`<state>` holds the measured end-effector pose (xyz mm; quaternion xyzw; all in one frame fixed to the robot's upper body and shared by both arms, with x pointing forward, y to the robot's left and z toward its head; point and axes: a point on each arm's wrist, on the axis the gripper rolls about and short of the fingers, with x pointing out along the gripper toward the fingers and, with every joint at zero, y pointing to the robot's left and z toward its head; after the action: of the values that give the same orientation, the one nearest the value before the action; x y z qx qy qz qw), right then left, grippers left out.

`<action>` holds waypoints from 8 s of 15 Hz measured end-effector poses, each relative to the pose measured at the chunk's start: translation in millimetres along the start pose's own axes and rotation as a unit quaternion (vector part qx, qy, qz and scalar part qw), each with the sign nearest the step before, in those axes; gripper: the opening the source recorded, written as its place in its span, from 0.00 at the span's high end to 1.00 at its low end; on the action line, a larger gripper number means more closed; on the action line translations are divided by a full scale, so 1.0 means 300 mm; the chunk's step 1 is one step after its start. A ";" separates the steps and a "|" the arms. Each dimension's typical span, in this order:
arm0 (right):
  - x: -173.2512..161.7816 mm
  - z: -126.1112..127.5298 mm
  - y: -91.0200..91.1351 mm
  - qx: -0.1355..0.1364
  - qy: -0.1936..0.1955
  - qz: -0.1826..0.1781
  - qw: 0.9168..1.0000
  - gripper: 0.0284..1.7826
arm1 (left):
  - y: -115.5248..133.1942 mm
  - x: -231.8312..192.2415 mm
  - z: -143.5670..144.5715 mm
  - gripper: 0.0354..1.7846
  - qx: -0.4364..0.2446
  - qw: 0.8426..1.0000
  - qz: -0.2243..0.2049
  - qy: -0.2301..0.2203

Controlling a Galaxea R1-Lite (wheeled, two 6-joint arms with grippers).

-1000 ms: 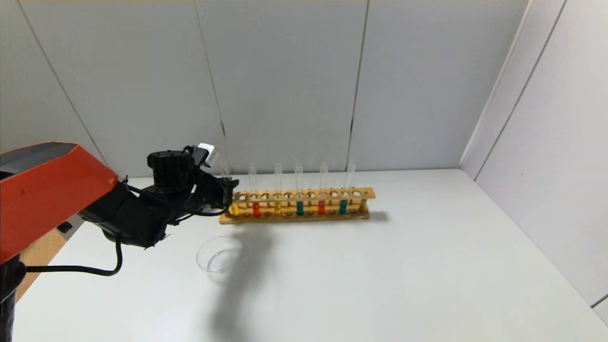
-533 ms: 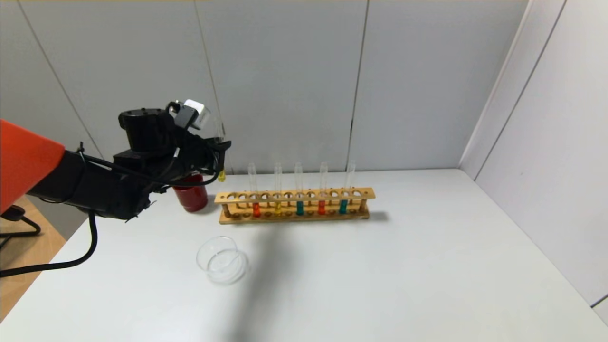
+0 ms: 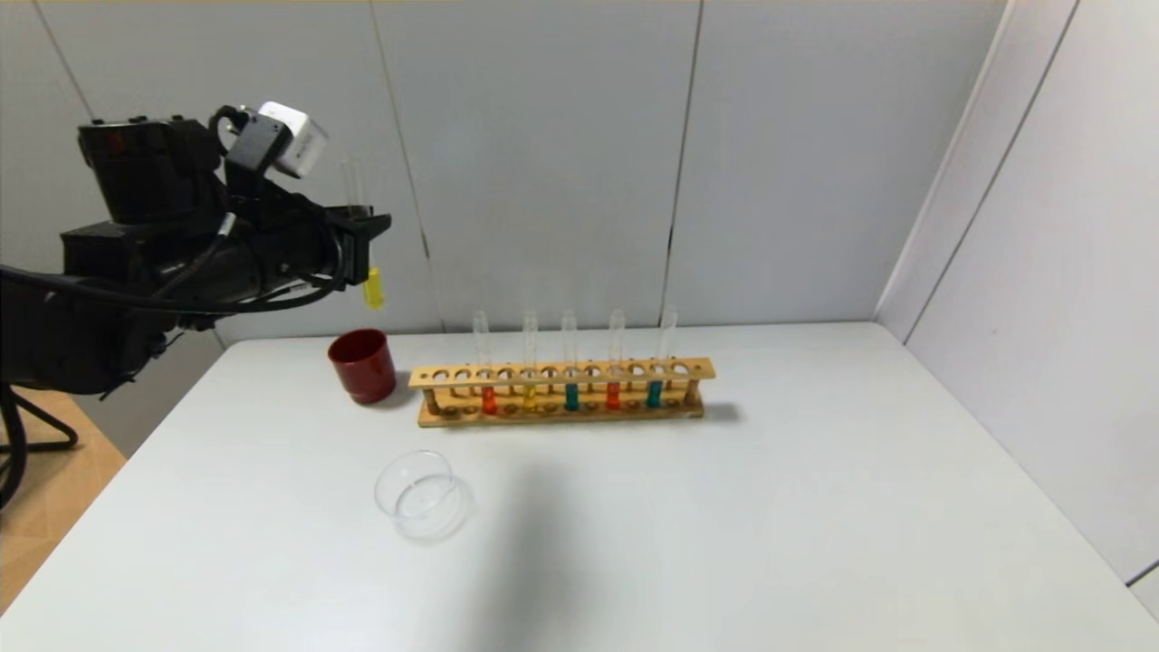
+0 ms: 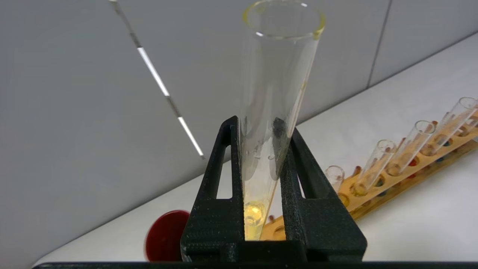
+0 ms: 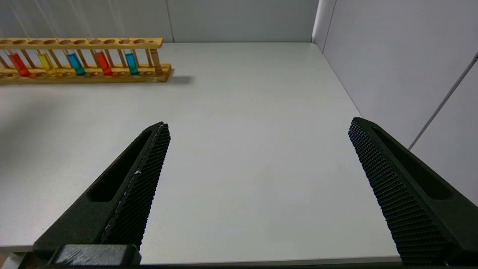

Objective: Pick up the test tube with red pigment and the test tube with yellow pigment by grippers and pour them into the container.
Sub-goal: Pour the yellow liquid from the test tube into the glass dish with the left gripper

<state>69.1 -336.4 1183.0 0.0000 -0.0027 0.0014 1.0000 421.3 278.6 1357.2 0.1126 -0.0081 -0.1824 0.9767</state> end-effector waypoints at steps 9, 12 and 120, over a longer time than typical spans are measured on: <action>0.000 0.000 0.000 0.000 0.000 0.000 1.000 0.02 | 0.086 -0.180 -0.095 0.83 0.113 0.991 0.041 0.057; 0.000 0.000 0.000 0.000 0.000 0.000 1.000 0.02 | 0.088 -0.185 -0.090 0.83 0.140 0.989 0.029 0.048; 0.000 0.000 0.000 0.000 0.000 0.000 1.000 0.02 | 0.115 -0.097 -0.427 0.83 0.676 0.720 -0.153 -0.046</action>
<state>69.1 -336.4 1183.0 0.0000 -0.0027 0.0012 1.0000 413.7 348.3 1240.7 0.7339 -0.1566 -0.2803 0.5986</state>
